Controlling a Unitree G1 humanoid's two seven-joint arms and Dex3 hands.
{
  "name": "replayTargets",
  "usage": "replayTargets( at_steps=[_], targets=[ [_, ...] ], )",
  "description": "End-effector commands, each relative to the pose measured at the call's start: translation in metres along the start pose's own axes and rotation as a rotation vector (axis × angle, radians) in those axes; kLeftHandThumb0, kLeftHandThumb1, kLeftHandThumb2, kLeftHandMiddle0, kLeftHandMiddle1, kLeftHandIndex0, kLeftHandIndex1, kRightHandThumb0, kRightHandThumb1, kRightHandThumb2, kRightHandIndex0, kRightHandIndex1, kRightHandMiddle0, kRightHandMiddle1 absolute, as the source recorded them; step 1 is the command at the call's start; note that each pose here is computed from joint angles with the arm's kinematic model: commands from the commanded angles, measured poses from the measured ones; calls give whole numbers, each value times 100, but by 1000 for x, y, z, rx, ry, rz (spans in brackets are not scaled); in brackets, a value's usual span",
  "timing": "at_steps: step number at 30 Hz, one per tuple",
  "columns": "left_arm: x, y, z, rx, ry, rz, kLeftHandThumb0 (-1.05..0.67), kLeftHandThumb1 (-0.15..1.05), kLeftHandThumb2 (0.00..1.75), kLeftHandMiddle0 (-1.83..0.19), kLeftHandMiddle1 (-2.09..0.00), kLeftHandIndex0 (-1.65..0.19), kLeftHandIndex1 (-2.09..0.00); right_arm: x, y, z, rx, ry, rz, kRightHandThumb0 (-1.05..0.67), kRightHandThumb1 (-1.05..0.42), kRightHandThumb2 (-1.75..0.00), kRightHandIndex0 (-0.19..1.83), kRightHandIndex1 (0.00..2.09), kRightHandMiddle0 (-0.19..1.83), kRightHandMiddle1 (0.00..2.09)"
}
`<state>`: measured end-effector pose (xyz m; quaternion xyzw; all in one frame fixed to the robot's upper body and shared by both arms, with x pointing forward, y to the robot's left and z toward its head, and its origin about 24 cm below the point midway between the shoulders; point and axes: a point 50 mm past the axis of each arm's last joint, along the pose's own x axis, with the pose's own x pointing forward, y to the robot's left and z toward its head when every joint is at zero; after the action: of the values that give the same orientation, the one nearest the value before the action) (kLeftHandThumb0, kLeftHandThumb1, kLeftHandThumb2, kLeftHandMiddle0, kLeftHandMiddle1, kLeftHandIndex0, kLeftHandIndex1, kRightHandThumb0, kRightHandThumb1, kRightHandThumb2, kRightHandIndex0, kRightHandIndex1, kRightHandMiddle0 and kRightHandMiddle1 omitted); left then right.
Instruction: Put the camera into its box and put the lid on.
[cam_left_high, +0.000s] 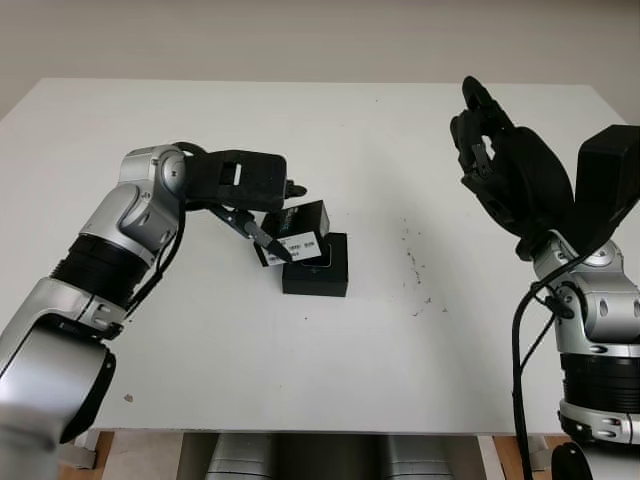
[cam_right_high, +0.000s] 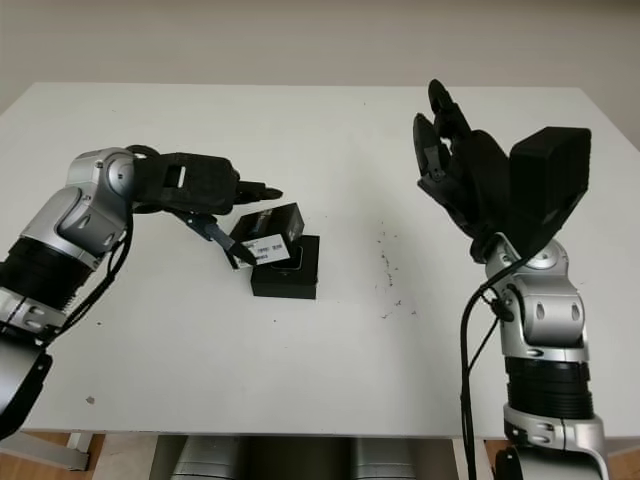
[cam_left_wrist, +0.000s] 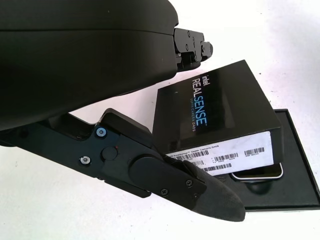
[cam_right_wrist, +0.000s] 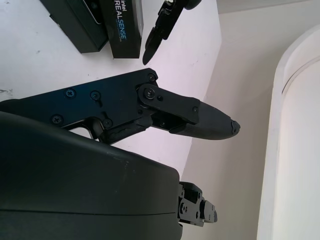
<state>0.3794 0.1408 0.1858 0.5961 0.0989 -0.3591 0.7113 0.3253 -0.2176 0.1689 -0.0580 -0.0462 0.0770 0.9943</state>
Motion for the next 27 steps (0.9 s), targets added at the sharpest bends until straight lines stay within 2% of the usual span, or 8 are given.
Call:
replayTargets(
  at_steps=[1, 10, 15, 18, 21, 24, 25, 27],
  targets=[
    [3, -5, 3, 13, -7, -7, -85, 94, 5, -5, -10, 1, -10, -1, 0, 7, -12, -36, -1, -69, -105, -68, -14, 5, -14, 5],
    [9, -17, 1, -24, 31, -7, -84, 93, 5, 0, -12, 3, -10, -3, -1, 6, -14, -30, -3, -66, -105, -69, -14, 5, -13, 5],
    [10, -25, 0, 1, -2, 61, -75, 93, 5, 18, -89, 16, -70, -3, 0, 6, -16, -20, -2, -64, -105, -69, -14, 5, -13, 6],
    [11, -27, 0, 15, 9, 74, -73, 94, 6, 12, -78, 19, -72, -3, 0, 6, -10, -23, -5, -63, -105, -69, -14, 6, -12, 6],
    [11, -29, 1, 31, 7, 108, -70, 96, 5, -12, -47, 11, -40, -2, 0, 7, -9, -25, -10, -63, -105, -68, -13, 6, -11, 6],
    [9, -29, 1, -13, -27, 178, -58, 101, 6, -15, -105, -4, -116, -2, 0, 7, -8, -24, -9, -63, -105, -68, -13, 6, -11, 6],
    [9, -29, 1, -51, -37, 202, -53, 103, 10, -19, -146, -10, -146, -2, 0, 7, -8, -23, -9, -63, -105, -69, -13, 6, -11, 6],
    [9, -28, 1, -116, -48, 239, -47, 104, 16, -26, -172, -17, -167, -1, 0, 7, -4, -22, -14, -63, -105, -69, -12, 6, -11, 6]
  ],
)
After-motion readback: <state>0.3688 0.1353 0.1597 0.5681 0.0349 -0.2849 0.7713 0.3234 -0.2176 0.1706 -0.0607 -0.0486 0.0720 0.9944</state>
